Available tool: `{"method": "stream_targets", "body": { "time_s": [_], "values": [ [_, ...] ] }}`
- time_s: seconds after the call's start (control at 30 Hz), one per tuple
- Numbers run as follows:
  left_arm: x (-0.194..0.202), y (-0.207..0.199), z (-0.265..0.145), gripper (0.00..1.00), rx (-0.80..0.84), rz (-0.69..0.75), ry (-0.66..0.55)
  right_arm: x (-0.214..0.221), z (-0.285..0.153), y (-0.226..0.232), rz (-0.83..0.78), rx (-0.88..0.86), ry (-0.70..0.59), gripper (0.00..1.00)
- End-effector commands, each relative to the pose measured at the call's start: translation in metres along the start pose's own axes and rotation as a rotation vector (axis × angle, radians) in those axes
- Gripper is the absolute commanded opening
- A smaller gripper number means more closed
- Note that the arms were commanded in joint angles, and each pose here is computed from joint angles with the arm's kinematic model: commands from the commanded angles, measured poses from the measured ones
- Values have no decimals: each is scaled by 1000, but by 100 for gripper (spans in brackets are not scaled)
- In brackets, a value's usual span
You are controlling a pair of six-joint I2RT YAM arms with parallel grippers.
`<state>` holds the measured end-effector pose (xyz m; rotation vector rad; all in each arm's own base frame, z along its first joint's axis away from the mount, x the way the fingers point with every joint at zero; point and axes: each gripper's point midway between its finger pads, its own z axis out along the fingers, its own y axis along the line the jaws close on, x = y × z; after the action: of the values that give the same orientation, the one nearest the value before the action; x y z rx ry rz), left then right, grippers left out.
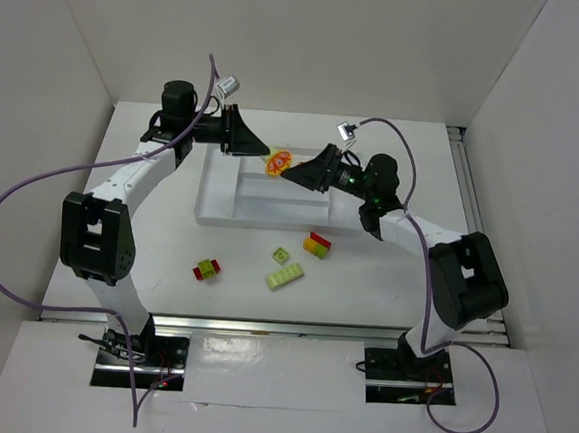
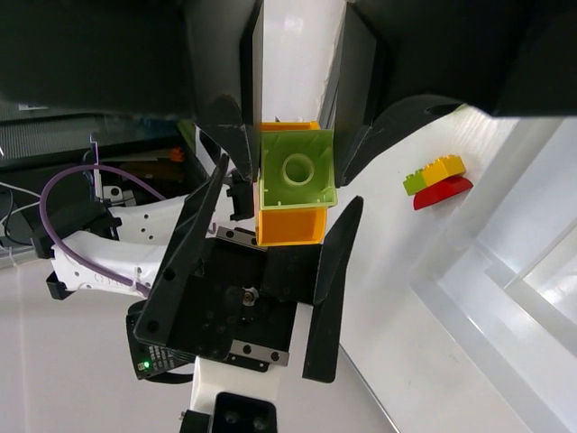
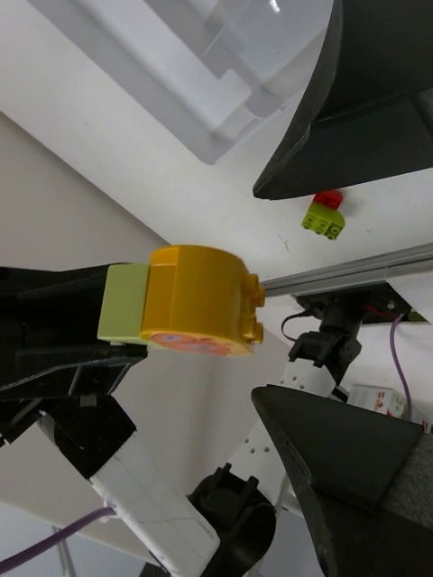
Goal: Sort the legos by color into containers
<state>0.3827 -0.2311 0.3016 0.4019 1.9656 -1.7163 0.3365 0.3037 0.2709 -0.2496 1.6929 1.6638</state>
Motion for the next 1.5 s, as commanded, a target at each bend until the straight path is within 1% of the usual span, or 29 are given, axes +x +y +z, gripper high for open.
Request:
{"method": "stream_targets", "body": {
  "time_s": [0.0, 0.13, 0.23, 0.3, 0.33, 0.43, 0.5, 0.53, 0.57, 0.6, 0.63, 0.67, 0.77, 0.8, 0.83, 0.9, 0.97, 1.03, 1.07, 1.1, 1.13, 1.17, 1.2, 1.27, 1.3, 1.33, 1.37, 1.4, 1.47],
  "values": [
    [1, -17, -4, 0, 34, 66, 12, -24, 11, 41, -99, -140, -47, 90],
    [5, -13, 0, 0, 31, 59, 15, -19, 16, 43, -78, -179, -21, 90],
    [7, -15, 3, 0, 36, 51, 23, -18, 17, 44, -57, -211, -21, 76],
    [5, -16, 3, 0, 27, 71, 18, -15, 19, 45, -47, -225, -16, 62],
    [6, -15, 2, 0, 25, 60, 21, -15, 19, 45, -46, -225, -16, 58],
    [6, -15, 2, 0, 25, 69, 21, -13, 23, 46, -43, -230, -9, 56],
    [7, -15, 2, 0, 23, 60, 23, -13, 23, 46, -43, -230, -9, 48],
    [7, -15, 2, 0, 23, 60, 23, -13, 23, 46, -53, -230, -10, 43],
    [8, -13, 2, 0, 20, 58, 27, -14, 24, 44, -43, -219, -14, 28],
    [8, -11, 2, 0, 8, 54, 22, -14, 25, 38, -39, -196, -19, 18],
    [7, -14, 2, 0, 4, 47, 27, -9, 23, 33, -43, -163, -6, 11],
    [1, -15, -3, 0, -11, 61, 7, -6, 22, 25, -33, -129, -7, 9],
    [-20, -8, -20, 0, -78, 54, -73, 4, 12, 10, -29, -44, 5, 7],
    [-25, -3, -25, 0, -115, 26, -95, 2, 8, 2, -24, -7, -10, 7],
    [-34, -5, -30, 0, -150, 74, -123, 2, 3, -5, -25, 38, -12, 7],
    [-41, 10, -39, 0, -259, 40, -175, 6, -2, -14, -26, 84, -17, 7],
    [-47, 12, -48, 0, -281, 46, -203, 6, -6, -27, -43, 163, -26, 7],
    [-46, 21, -51, 0, -331, 21, -218, -5, -6, -43, -56, 256, -71, 7],
    [-45, 27, -52, 0, -363, 12, -222, -2, -10, -58, -31, 341, -55, 7],
    [-48, 43, -58, 0, -448, 14, -252, -20, -5, -62, -97, 383, -77, 7],
    [-43, 51, -65, 0, -522, -17, -258, -34, -4, -78, -129, 510, -143, 7],
    [-34, 64, -68, 0, -583, -34, -258, -23, -9, -104, -114, 647, -100, 7],
    [-33, 73, -74, 0, -660, -26, -282, -46, 0, -102, -182, 699, -132, 7],
    [-20, 84, -76, 0, -686, -48, -253, -55, 5, -123, -203, 818, -140, 7],
    [-16, 87, -78, 0, -707, -51, -244, -40, 4, -153, -178, 898, -75, 7],
    [-11, 94, -81, 0, -737, -73, -240, -58, 15, -150, -192, 895, -104, 7],
    [-2, 99, -79, 0, -753, -90, -224, -61, 19, -156, -215, 917, -110, 7],
    [9, 103, -82, 0, -770, -108, -216, -53, 18, -178, -203, 968, -88, 7],
    [16, 109, -85, 0, -817, -103, -217, -59, 37, -180, -239, 976, -84, 7]
  ]
}}
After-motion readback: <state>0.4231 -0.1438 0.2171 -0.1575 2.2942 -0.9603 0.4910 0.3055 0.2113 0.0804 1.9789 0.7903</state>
